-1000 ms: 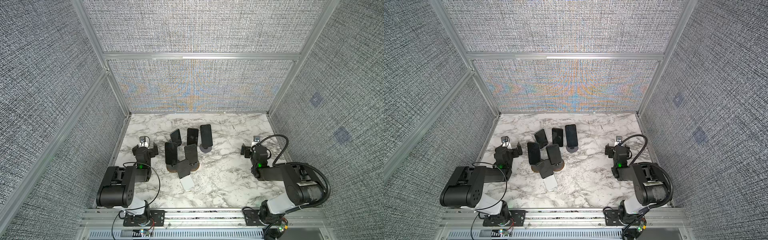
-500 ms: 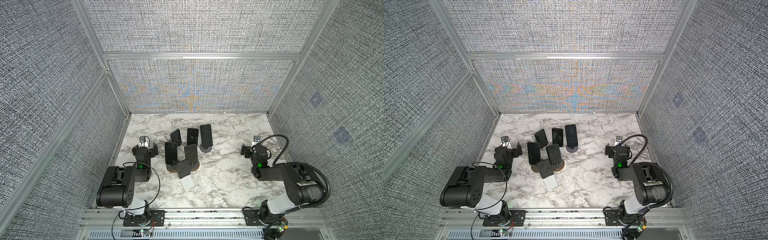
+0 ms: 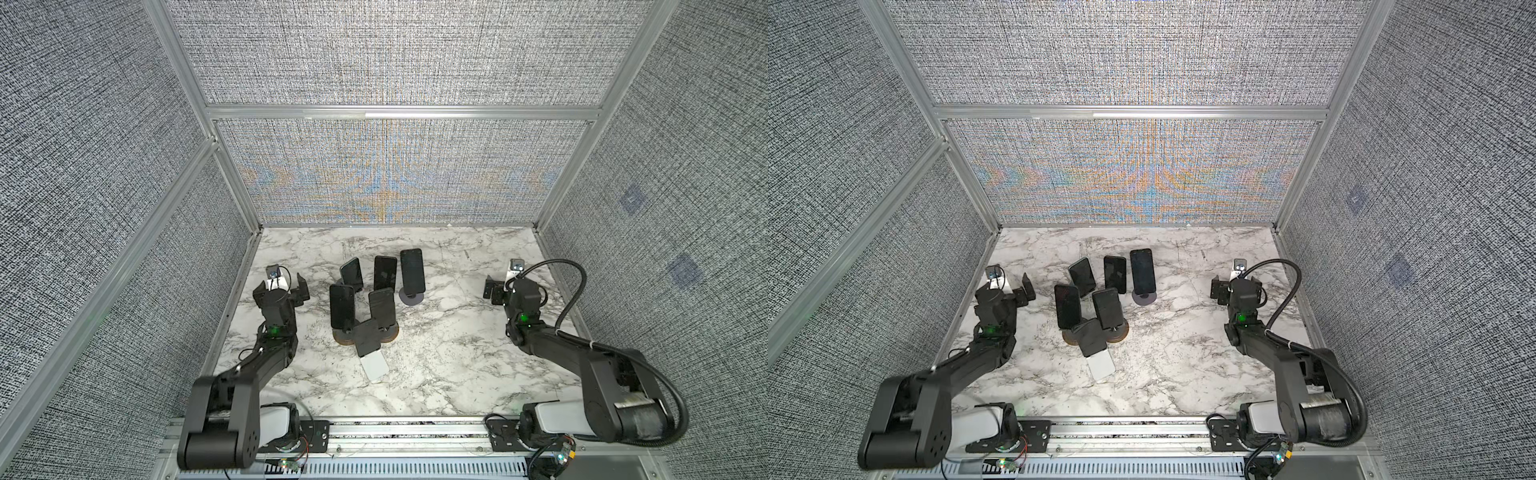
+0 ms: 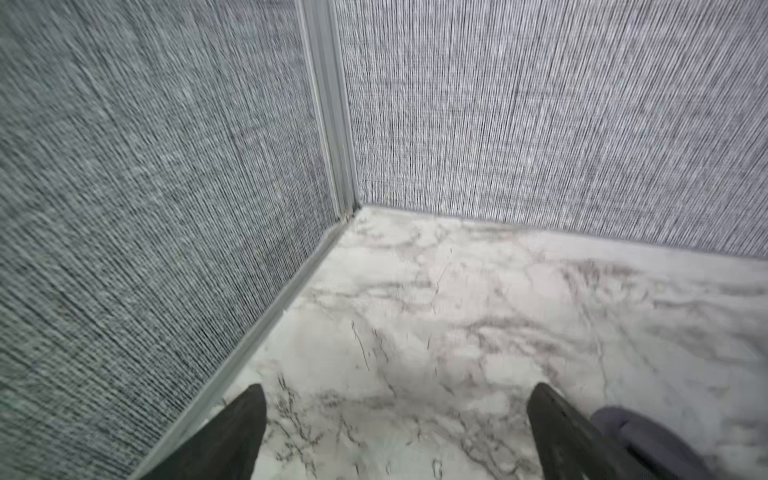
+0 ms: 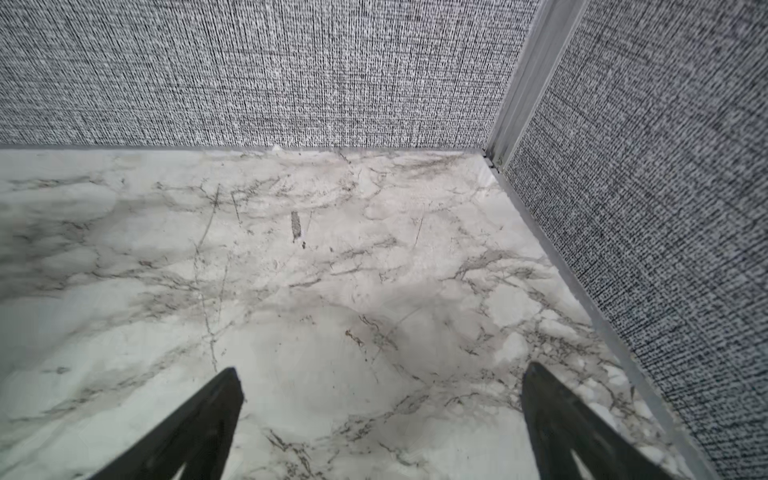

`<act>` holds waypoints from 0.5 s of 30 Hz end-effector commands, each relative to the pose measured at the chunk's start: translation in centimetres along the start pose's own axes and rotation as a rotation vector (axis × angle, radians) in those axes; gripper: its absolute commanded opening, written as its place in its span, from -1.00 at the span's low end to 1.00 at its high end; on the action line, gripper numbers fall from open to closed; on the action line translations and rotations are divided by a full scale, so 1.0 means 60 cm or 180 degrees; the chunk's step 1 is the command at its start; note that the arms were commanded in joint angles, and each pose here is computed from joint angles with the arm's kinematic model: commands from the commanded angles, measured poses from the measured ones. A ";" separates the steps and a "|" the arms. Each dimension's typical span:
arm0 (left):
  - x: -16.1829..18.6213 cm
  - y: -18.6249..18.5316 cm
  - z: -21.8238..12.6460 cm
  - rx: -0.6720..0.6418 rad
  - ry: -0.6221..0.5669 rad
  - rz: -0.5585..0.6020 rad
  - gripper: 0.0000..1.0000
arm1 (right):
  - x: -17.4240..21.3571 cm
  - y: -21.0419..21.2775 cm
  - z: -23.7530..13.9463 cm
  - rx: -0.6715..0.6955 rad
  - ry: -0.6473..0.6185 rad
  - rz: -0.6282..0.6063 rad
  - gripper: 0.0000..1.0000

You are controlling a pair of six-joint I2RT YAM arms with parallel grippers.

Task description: Remove the phone from the phone stand

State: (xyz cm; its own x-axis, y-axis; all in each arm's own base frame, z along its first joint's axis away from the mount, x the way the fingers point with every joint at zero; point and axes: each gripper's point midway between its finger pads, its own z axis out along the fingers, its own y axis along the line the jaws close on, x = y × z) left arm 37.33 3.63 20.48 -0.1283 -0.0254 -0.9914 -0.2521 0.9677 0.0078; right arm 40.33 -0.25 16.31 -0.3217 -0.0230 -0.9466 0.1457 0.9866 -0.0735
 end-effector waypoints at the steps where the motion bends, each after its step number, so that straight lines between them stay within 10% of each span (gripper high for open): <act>1: -0.037 0.002 -0.023 0.0022 0.0287 -0.0023 0.98 | 0.039 -0.005 -0.025 0.0025 0.0754 -0.0009 0.98; 15: -0.126 -0.161 -0.066 0.1894 0.1892 0.0396 0.76 | 0.000 0.092 -0.176 -0.1006 0.2135 -0.0081 0.98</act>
State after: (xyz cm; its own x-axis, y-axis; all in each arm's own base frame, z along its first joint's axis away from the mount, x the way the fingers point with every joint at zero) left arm 39.74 -3.47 32.29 -0.4662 0.0282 -0.8842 0.1448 0.9885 -0.0448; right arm 35.38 6.01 21.65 -0.7072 -0.0042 -0.7070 -0.0745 0.9949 0.0686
